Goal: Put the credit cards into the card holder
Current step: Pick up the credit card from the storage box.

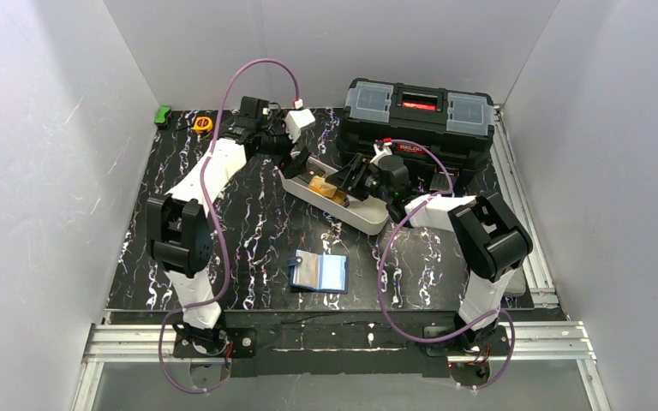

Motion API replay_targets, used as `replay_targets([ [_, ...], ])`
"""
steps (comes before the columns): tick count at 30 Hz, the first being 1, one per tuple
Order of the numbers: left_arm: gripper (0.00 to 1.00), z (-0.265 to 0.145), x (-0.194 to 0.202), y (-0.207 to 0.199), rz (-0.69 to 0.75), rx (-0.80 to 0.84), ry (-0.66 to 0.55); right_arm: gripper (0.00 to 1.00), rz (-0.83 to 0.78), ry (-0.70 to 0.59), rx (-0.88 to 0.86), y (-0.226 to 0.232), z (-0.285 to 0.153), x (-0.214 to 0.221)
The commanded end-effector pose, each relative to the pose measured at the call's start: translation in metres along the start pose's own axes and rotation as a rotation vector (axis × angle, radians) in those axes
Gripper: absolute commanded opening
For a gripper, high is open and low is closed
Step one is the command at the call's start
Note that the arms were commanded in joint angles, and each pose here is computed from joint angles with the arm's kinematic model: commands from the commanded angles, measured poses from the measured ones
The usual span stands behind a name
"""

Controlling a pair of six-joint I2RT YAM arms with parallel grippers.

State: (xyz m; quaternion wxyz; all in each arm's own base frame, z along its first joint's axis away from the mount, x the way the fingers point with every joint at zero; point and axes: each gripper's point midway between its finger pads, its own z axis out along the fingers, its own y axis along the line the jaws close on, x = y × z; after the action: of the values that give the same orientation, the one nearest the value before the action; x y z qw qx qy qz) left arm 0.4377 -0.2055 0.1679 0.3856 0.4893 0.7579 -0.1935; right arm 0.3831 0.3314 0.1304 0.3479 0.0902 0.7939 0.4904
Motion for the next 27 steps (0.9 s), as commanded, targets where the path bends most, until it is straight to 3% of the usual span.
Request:
replay_targets([
  [1, 0.99, -0.024, -0.020, -0.013, -0.002, 0.018, -0.055, 0.65, -0.012, -0.018, -0.043, 0.019, 0.007, -0.009],
  [10, 0.99, -0.022, -0.009, -0.017, -0.004, 0.028, -0.035, 0.56, -0.016, -0.039, -0.131, 0.036, 0.008, -0.015],
  [21, 0.99, -0.024, -0.007, -0.018, -0.003, 0.028, -0.036, 0.34, 0.018, -0.012, -0.082, 0.022, 0.019, -0.010],
  [27, 0.99, -0.026, -0.007, -0.018, -0.005, 0.027, -0.038, 0.32, 0.022, -0.010, -0.065, 0.018, 0.022, -0.009],
])
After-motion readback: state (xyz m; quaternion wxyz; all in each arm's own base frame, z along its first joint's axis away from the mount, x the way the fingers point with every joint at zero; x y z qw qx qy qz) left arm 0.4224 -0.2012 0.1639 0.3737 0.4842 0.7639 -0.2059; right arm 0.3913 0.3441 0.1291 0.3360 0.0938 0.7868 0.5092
